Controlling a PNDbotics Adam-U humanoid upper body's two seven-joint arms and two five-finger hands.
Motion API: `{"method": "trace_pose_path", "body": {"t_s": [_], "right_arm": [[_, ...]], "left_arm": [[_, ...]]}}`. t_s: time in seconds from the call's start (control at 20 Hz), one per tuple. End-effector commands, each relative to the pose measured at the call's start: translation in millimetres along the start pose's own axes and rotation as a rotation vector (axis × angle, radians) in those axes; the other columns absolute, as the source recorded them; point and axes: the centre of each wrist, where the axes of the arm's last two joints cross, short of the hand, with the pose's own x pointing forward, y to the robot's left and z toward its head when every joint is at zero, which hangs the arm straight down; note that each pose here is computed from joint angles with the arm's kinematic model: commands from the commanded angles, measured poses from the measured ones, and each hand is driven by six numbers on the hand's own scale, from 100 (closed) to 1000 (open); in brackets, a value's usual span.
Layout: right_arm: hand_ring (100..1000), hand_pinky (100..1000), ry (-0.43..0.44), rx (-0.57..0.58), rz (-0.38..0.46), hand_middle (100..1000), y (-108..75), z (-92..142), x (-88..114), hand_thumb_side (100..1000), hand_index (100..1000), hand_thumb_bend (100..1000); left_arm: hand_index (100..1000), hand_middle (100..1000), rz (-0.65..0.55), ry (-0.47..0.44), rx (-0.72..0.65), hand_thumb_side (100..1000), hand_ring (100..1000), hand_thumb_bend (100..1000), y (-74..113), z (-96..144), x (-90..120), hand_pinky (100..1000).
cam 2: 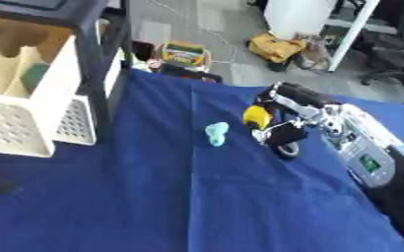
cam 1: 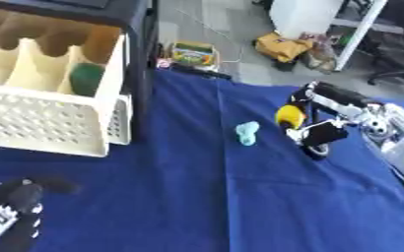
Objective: Pick up objects from table and place into drawer.
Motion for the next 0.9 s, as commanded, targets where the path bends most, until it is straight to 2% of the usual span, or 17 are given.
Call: {"method": "trace_pose_path", "body": {"t_s": [0.05,0.9], "right_arm": [[576,415,-0.011,-0.041,0.029,309,-22.5,8.5,3.2,282,549,100],[562,399,-0.163,-0.144,-0.018,263,-58.3,13.4,48.0,325,530,100]], "left_arm": [[773,100,0.0,-0.015,0.001,1000,100,100,2.5,0.7,4.6,100],[769,100,0.057,0.003,0.0,1000,100,100,1.4,4.0,0.8,100]]}}
